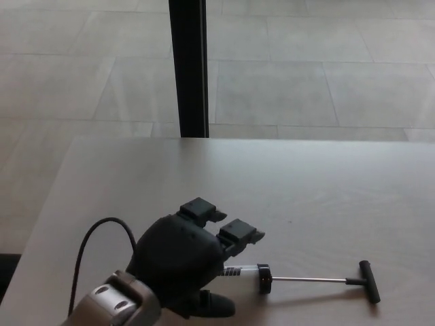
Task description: The robot uses its left hand to lift the air pump kept on the middle of the desk and use the right hand to compress the handle
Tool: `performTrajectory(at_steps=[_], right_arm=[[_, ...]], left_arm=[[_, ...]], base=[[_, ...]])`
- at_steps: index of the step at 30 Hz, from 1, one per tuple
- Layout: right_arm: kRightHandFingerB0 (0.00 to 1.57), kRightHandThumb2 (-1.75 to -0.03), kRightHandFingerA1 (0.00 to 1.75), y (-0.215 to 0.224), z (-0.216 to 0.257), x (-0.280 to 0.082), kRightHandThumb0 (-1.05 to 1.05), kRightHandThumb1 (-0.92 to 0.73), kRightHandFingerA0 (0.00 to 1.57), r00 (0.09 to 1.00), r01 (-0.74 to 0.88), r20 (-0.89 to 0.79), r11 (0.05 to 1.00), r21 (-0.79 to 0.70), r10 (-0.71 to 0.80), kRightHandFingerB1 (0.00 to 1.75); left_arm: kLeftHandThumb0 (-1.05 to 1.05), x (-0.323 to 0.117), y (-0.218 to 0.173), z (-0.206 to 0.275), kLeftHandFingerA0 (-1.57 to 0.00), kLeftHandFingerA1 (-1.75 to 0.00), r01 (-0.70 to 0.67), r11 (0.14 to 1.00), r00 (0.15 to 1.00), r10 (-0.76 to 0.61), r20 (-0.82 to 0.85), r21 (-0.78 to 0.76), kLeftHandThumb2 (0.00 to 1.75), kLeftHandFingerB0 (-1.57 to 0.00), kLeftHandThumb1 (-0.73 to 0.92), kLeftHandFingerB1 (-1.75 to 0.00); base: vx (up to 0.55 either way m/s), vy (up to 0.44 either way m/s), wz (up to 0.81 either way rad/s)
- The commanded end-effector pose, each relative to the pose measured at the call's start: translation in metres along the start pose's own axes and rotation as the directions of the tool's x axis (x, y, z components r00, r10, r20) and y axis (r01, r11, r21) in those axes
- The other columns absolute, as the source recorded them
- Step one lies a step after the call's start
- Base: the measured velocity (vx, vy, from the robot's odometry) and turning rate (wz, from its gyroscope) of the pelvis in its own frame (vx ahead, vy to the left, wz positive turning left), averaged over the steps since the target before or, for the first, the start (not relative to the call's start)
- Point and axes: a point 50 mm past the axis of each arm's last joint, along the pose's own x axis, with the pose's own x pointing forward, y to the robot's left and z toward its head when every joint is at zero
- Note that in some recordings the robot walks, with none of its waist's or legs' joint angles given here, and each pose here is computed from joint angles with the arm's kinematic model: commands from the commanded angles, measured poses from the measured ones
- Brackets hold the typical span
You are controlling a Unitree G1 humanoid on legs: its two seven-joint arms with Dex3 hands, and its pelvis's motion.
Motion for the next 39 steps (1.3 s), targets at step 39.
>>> performTrajectory(at_steps=[39], right_arm=[[0.39, -0.65, 0.54, -0.007, 0.030, 0.003, -0.65, -0.83, 0.31, 0.998, -0.031, 0.056, 0.998, -0.052, 0.034, 0.38]], left_arm=[[-0.56, -0.008, -0.044, -0.041, -0.35, -0.54, 0.044, 0.905, 0.901, -0.219, -0.375, -0.422, 0.57, -0.23, 0.60, -0.38]], base=[[0.00, 0.000, 0.00]])
